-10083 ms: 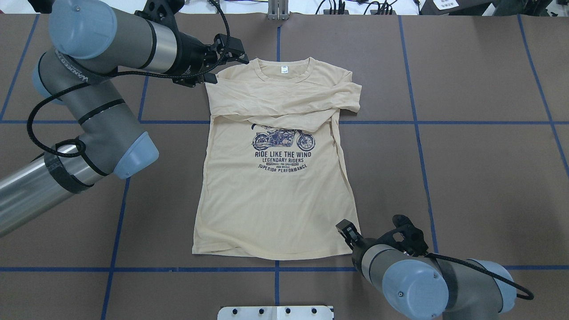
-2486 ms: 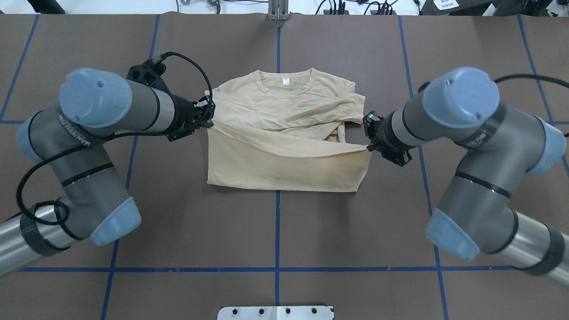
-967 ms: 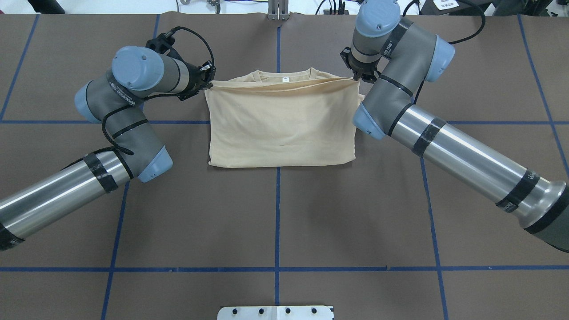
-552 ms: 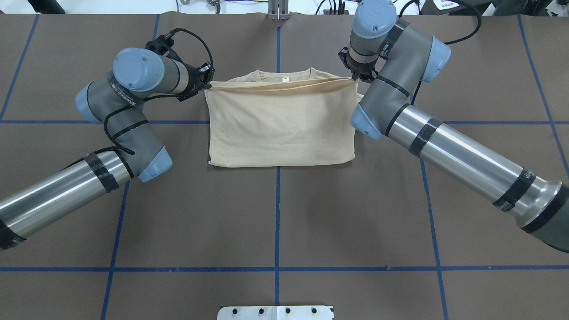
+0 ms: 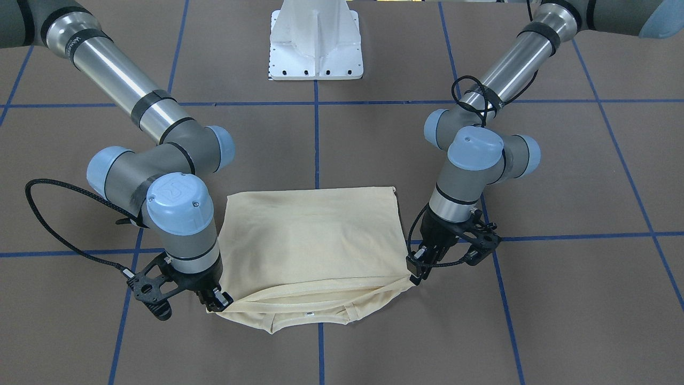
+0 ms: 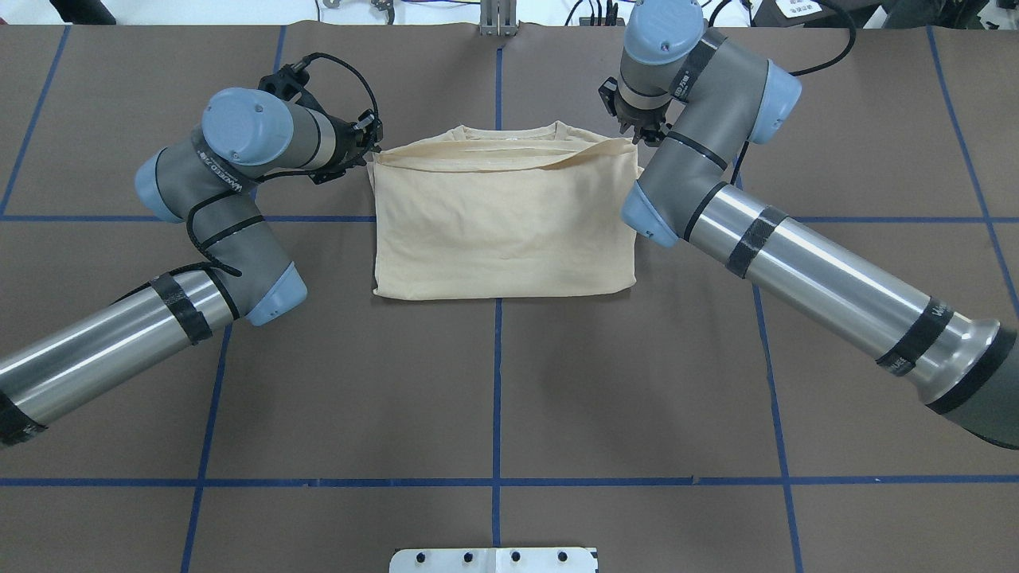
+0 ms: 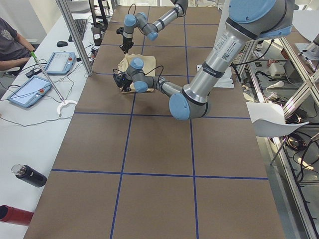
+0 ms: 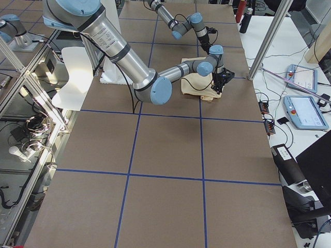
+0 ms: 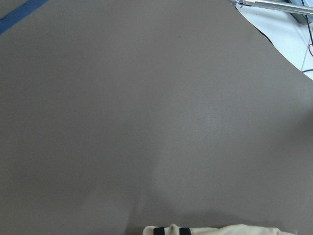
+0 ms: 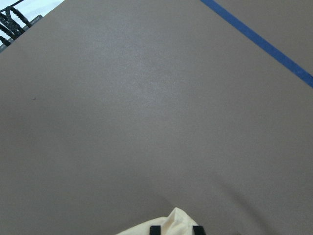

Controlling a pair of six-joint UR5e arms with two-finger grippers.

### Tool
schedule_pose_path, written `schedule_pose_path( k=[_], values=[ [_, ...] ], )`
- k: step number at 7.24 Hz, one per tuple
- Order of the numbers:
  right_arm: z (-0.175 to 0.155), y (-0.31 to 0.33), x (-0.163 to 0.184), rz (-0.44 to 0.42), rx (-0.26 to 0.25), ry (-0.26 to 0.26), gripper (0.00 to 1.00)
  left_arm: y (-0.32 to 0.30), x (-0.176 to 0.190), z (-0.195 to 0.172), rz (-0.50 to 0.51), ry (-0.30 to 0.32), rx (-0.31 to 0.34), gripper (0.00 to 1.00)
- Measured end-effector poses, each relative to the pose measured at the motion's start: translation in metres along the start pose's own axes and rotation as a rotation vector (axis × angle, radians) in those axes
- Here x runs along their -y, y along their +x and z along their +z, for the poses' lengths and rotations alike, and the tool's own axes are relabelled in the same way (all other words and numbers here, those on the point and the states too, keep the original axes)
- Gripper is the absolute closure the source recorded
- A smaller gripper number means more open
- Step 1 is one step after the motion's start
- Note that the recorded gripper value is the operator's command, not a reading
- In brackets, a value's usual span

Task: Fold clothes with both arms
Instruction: 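Lower the hem onto the collar edge and open both grippers, then raise the left gripper away while the right gripper moves beside the folded shirt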

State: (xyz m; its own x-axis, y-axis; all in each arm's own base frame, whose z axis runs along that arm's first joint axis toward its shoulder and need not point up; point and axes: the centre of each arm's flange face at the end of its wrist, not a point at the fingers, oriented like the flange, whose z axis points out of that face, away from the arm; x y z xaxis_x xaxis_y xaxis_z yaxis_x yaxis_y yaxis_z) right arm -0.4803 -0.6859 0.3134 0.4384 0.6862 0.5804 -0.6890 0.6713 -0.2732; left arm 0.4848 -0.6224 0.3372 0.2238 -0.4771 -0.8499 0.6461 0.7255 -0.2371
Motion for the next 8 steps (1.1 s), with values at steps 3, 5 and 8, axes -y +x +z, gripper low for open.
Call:
schedule_pose_path(
  k=[3,5,8],
  values=[
    [-0.024,0.018,-0.002,0.037,0.058,-0.016,0.34,0.010,0.022,-0.017,-0.002,0.010,-0.054,0.54],
    [-0.049,0.084,-0.028,0.107,0.118,-0.062,0.22,0.016,0.037,-0.037,0.039,-0.009,-0.084,0.53],
    [-0.074,0.160,-0.089,0.319,0.146,-0.127,0.20,0.012,0.041,-0.050,0.063,-0.025,-0.095,0.53]
  ],
)
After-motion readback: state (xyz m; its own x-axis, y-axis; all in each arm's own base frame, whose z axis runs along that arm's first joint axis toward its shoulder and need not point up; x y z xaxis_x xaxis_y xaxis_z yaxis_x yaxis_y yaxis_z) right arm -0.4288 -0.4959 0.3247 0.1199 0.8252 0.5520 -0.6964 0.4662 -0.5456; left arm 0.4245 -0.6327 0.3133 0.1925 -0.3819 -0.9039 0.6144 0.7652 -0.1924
